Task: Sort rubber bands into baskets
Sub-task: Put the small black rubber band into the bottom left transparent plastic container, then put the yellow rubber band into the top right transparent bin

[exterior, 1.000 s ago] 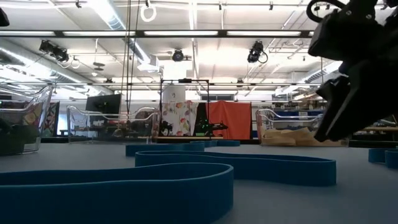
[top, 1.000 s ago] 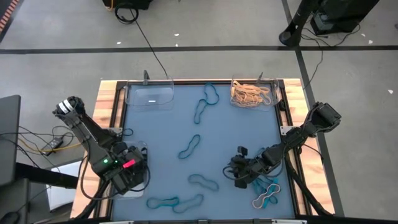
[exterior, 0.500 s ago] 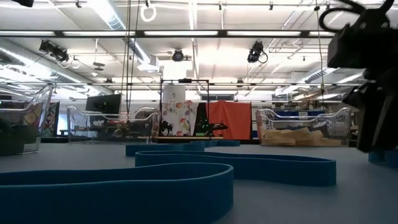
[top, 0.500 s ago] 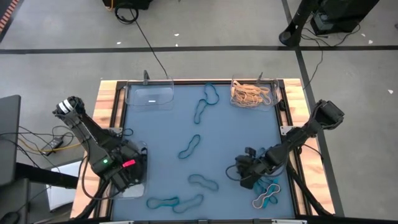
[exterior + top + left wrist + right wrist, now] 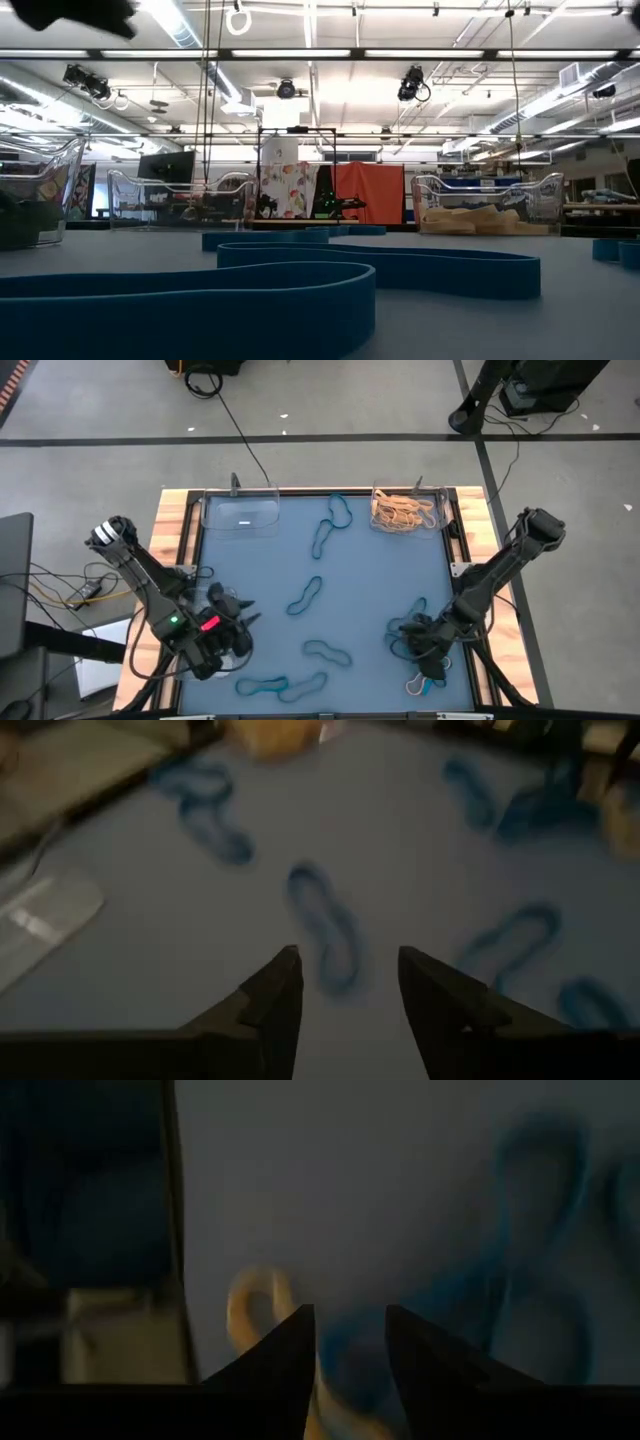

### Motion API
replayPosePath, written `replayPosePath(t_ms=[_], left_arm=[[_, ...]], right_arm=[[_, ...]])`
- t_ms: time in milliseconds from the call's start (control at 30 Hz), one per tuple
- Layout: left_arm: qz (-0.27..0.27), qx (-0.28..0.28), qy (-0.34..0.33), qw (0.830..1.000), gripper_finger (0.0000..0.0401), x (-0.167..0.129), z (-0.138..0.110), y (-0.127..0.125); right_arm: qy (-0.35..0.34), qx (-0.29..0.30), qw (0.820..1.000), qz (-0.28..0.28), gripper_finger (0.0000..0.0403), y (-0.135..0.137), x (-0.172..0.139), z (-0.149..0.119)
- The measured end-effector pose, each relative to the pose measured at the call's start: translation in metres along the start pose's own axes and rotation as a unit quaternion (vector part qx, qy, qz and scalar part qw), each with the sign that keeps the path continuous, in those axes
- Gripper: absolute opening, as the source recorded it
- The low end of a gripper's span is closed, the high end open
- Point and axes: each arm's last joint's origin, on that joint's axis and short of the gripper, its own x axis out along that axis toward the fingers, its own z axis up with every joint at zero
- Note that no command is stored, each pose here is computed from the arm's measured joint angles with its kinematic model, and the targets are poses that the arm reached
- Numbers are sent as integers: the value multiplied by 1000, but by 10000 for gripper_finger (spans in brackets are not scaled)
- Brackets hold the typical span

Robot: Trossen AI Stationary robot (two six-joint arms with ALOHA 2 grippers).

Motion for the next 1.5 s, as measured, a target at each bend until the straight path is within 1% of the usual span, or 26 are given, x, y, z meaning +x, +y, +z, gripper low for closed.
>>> replayPosePath(t_ms=[100, 167, 233, 333, 433, 533, 633, 900, 967, 1033, 1167, 1233, 1300, 1433, 1500], left_arm=[[-7, 1, -41, 999, 169, 9, 5, -13], [-9, 16, -51, 999, 169, 18, 7, -21], [-9, 35, -59, 998, 169, 27, 8, -29], [-8, 53, -69, 996, 169, 41, 9, -39], [-14, 67, -70, 995, 169, 54, 9, -49], [-15, 57, -73, 996, 169, 64, 8, -55], [-13, 48, -76, 996, 169, 71, 7, -58], [-5, 51, -73, 996, 169, 77, 6, -58], [-5, 51, -73, 996, 169, 77, 6, -58], [-5, 50, -74, 996, 170, 77, 6, -58], [-8, 47, -72, 996, 170, 77, 6, -58], [-9, 46, -72, 996, 170, 77, 6, -58], [-9, 46, -71, 996, 170, 77, 6, -58], [-6, 44, -71, 996, 170, 78, 7, -58], [-6, 44, -71, 996, 170, 78, 7, -57]], right_arm=[[72, 46, 996, -5, 136, -3, -6, -13], [112, 77, 991, -19, 136, -5, -9, -21], [136, 94, 986, -36, 136, -6, -10, -27], [156, 104, 981, -51, 136, -6, -11, -35], [153, 102, 982, -48, 136, -2, -10, -40], [125, 97, 986, -52, 136, 2, -8, -43], [119, 87, 986, -77, 136, 2, -4, -47], [155, 68, 977, -129, 133, -2, 22, -55], [156, 66, 976, -139, 124, -3, 26, -55], [155, 64, 975, -146, 105, -4, 29, -56], [153, 64, 976, -141, 45, -3, 27, -55], [147, 64, 979, -126, 18, -1, 23, -54], [140, 63, 982, -114, 11, 1, 19, -53], [105, 53, 987, -113, 24, 8, 6, -47], [89, 42, 988, -118, 23, 11, -1, -44]])
